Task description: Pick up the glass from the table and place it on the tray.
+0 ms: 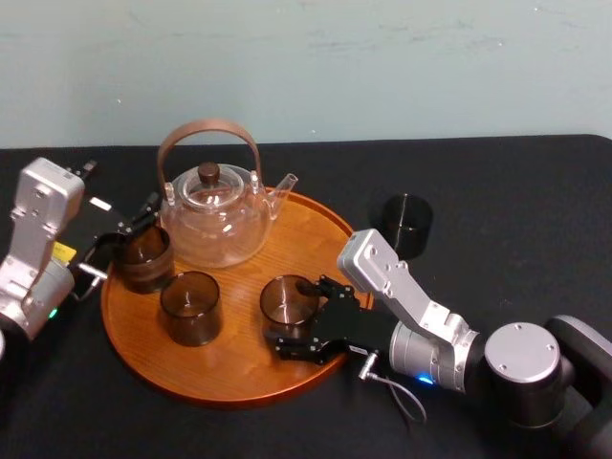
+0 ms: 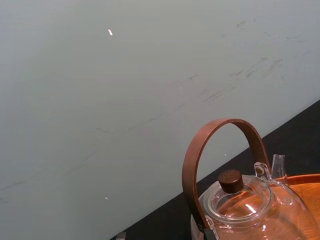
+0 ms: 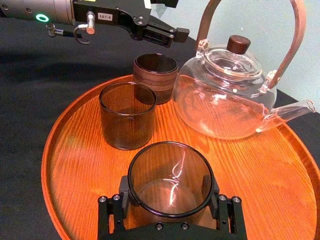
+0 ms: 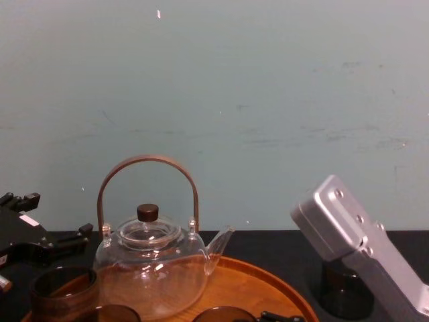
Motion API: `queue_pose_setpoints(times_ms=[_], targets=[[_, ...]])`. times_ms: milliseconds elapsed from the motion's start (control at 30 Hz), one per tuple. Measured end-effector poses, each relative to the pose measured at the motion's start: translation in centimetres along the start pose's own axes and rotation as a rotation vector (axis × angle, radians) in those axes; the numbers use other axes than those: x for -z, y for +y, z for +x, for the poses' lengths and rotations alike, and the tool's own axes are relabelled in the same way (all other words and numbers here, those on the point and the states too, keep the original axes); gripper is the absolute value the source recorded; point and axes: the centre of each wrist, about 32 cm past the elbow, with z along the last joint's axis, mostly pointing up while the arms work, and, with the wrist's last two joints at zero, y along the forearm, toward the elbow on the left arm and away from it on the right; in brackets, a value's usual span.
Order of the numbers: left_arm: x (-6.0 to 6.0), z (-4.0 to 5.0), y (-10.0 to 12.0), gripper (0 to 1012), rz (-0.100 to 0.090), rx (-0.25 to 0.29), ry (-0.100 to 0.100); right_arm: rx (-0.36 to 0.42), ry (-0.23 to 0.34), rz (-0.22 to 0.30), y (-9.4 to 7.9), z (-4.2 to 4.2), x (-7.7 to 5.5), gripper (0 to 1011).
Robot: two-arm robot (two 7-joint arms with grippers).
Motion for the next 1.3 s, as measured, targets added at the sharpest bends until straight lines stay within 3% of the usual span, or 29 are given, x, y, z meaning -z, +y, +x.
queue_pose_setpoints(times_ms=[233, 400, 800, 1300], targets=[[0.0, 0.00, 0.0, 1001, 0.000, 0.000, 0.000, 0.000, -0.001, 0.001, 0.0, 0.01, 0.0, 908], [0.0, 0.00, 0.0, 1001, 0.000, 0.000, 0.000, 0.001, -0.001, 0.002, 0.0, 0.01, 0.0, 1002], [0.0, 0.00, 0.0, 1001, 0.000, 0.000, 0.000, 0.003, -0.001, 0.008, -0.1, 0.08, -0.1, 1002], [0.0, 0.00, 0.0, 1001, 0.000, 0.000, 0.000, 0.072, -0.029, 0.160, -3.2, 1.03, -2.4, 1002]])
